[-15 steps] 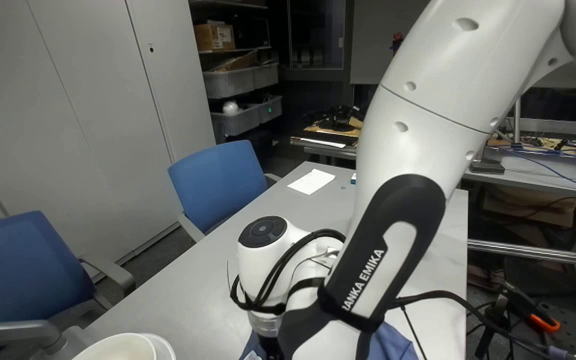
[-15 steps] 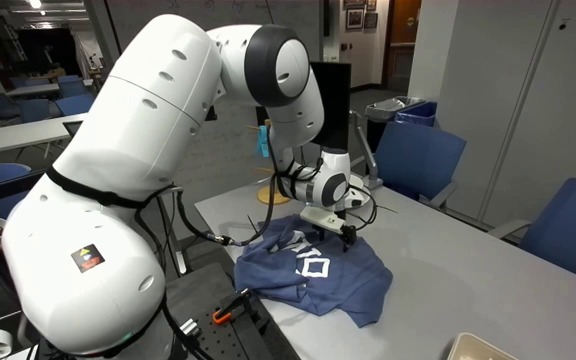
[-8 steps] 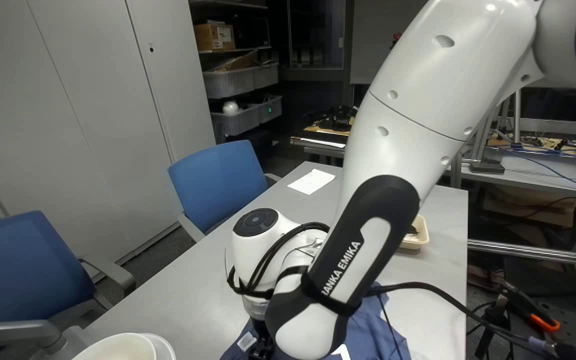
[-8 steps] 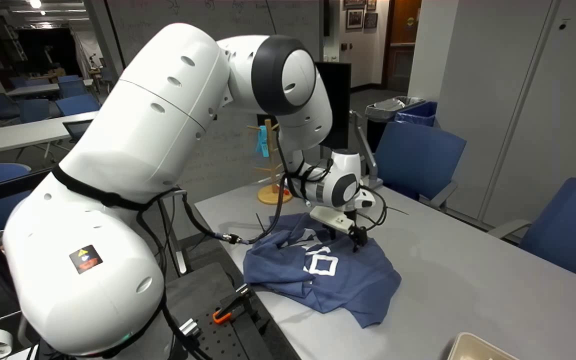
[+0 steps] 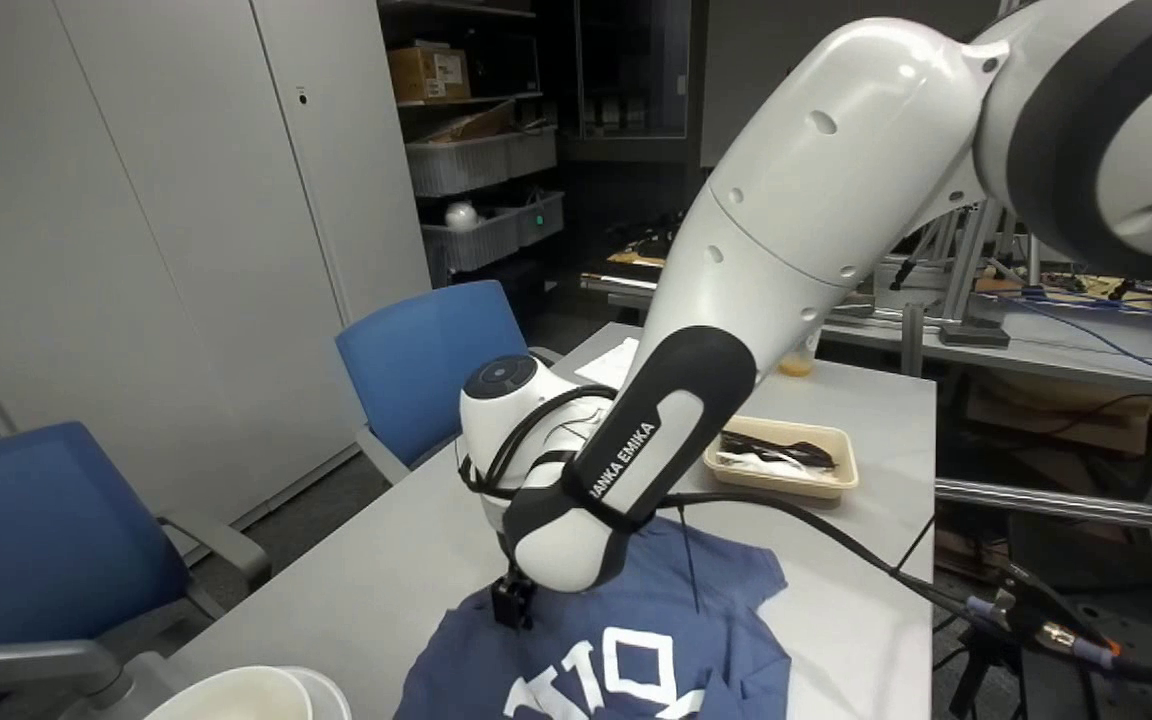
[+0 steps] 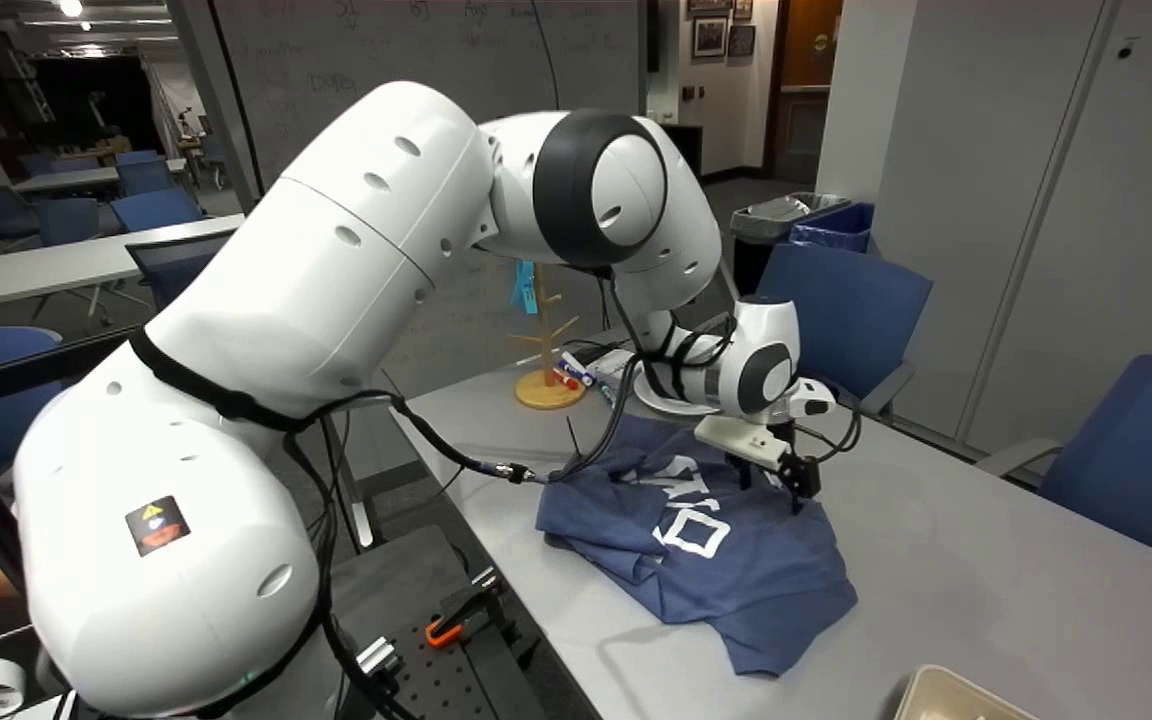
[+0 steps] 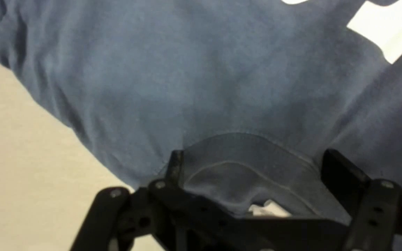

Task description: Unfold the blue t-shirt

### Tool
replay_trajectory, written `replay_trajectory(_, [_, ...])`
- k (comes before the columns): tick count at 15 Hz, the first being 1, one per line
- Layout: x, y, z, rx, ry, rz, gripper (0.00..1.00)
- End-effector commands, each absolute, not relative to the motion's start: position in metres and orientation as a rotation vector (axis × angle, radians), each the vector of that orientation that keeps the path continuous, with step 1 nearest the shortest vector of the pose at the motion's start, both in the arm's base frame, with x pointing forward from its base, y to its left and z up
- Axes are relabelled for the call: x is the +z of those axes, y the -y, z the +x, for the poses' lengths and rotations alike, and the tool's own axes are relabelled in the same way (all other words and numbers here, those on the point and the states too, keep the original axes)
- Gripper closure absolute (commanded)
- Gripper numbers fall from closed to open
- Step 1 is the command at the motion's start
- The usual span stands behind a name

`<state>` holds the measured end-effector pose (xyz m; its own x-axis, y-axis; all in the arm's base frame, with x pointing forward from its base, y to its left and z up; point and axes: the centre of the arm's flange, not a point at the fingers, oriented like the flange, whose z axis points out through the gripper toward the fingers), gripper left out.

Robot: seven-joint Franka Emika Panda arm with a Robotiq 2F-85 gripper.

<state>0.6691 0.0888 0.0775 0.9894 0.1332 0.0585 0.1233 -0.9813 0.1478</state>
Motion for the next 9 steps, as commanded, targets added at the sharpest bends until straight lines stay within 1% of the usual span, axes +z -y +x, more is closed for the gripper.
replay_trajectory(1, [0.072, -0.077, 0.716, 0.121, -0.179, 2.95, 0.0])
replay_trajectory(4, [0.089, -0.075, 0.715, 0.097, -0.166, 2.979, 0.0])
replay_trajectory(9, [0.136, -0.072, 0.679, -0.009, -0.114, 2.979, 0.0])
